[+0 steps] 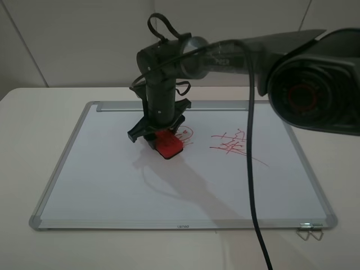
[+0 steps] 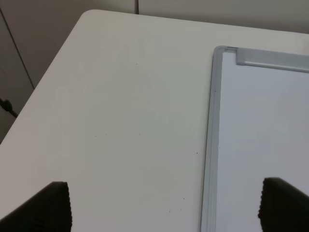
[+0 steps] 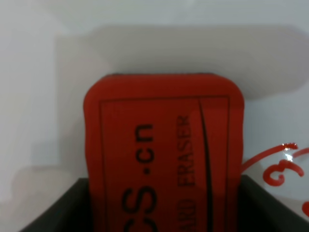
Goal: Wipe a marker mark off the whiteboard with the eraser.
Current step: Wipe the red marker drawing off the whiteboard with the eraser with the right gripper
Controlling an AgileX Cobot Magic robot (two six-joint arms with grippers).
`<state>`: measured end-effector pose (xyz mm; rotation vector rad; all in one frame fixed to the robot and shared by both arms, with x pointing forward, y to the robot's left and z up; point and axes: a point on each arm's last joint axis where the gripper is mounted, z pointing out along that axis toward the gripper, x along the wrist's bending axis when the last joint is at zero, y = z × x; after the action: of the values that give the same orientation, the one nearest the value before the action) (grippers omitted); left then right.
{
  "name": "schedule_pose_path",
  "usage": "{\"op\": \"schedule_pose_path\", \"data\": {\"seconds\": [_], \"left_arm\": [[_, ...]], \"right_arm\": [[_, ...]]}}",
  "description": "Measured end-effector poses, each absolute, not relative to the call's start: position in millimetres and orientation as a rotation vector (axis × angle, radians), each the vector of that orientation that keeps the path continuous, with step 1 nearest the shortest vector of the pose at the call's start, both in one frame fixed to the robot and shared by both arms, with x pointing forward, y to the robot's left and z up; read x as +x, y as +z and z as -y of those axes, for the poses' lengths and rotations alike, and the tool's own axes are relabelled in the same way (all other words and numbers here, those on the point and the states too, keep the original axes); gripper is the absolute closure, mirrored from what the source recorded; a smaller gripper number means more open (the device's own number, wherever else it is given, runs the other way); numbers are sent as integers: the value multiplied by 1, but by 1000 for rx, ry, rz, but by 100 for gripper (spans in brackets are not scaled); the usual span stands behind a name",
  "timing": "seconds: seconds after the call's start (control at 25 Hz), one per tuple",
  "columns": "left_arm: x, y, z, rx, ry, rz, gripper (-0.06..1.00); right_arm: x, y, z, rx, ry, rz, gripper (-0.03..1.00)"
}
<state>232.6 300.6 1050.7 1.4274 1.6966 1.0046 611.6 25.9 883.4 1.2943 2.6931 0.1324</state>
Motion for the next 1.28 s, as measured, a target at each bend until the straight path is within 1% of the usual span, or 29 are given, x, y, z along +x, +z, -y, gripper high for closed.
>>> {"op": "schedule_pose_path", "data": {"seconds": [0.32,0.88,1.08,1.28], "left_arm": [[233,1051,-301,1427,1005,-1697,17],[233,1051,-301,1427,1005,-1697,17],[233,1051,-301,1427,1005,-1697,17],[233,1051,-301,1427,1005,-1697,17]], "right_arm": [[624,882,-11,1361,135,-2669,47],[669,880,52,1563,136,-2546,47],[672,880,57,1581,140,-2537,47],[667,880,49,1564,143,-2552,47]]}}
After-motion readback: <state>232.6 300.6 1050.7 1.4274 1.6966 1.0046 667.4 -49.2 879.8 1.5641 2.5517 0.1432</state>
